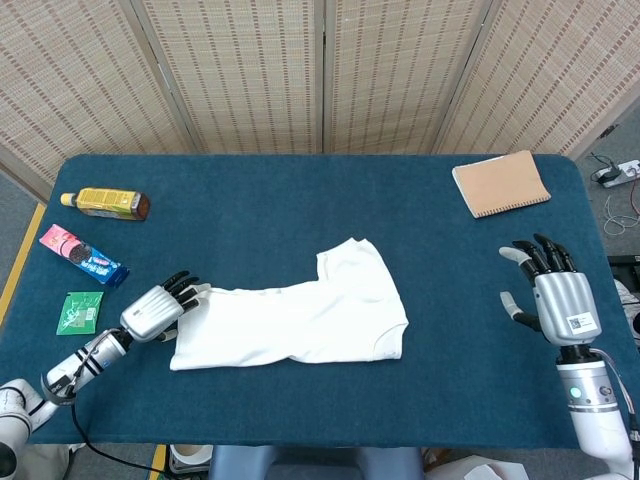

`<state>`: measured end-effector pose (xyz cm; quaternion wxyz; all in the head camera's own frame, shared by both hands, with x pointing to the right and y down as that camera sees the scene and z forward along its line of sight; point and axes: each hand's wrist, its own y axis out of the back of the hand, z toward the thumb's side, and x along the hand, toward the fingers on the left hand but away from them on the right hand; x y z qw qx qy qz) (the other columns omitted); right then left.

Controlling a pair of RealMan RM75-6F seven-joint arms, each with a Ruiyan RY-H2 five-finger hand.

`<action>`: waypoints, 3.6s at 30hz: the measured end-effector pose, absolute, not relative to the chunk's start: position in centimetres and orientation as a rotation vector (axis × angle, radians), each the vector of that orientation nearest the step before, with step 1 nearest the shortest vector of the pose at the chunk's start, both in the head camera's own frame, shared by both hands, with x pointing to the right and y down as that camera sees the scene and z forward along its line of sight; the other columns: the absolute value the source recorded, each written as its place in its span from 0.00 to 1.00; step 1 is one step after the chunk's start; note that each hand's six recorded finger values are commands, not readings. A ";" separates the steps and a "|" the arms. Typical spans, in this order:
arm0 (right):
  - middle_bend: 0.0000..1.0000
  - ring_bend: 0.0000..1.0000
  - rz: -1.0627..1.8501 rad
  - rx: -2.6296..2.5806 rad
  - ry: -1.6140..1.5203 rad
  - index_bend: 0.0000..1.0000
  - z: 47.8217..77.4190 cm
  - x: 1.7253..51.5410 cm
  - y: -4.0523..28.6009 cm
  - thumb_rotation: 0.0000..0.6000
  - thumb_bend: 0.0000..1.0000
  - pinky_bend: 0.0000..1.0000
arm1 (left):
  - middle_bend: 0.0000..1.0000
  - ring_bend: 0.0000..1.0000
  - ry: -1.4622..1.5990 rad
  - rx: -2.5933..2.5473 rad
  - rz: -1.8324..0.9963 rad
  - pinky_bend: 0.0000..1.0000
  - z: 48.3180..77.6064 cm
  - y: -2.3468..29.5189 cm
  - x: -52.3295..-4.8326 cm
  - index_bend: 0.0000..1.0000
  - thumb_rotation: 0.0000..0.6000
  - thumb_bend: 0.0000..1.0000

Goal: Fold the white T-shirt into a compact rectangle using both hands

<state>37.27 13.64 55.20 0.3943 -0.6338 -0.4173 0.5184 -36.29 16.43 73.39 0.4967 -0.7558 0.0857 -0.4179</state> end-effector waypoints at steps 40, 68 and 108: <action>0.21 0.07 1.309 -1.601 -1.083 0.27 55.6 37.9 13.9 1.00 0.30 0.12 | 0.24 0.12 0.287 -1.944 -0.987 0.06 72.6 16.6 -34.8 0.61 1.00 0.55; 0.21 0.07 1.264 -1.642 -1.059 0.28 56.2 36.2 13.9 1.00 0.30 0.12 | 0.32 0.19 0.477 -1.870 -1.183 0.06 70.6 15.7 -42.4 0.67 1.00 0.61; 0.21 0.07 1.246 -1.584 -1.181 0.28 53.8 40.4 13.4 1.00 0.30 0.12 | 0.32 0.16 0.430 -1.912 -0.941 0.06 63.7 9.6 -19.3 0.70 1.00 0.61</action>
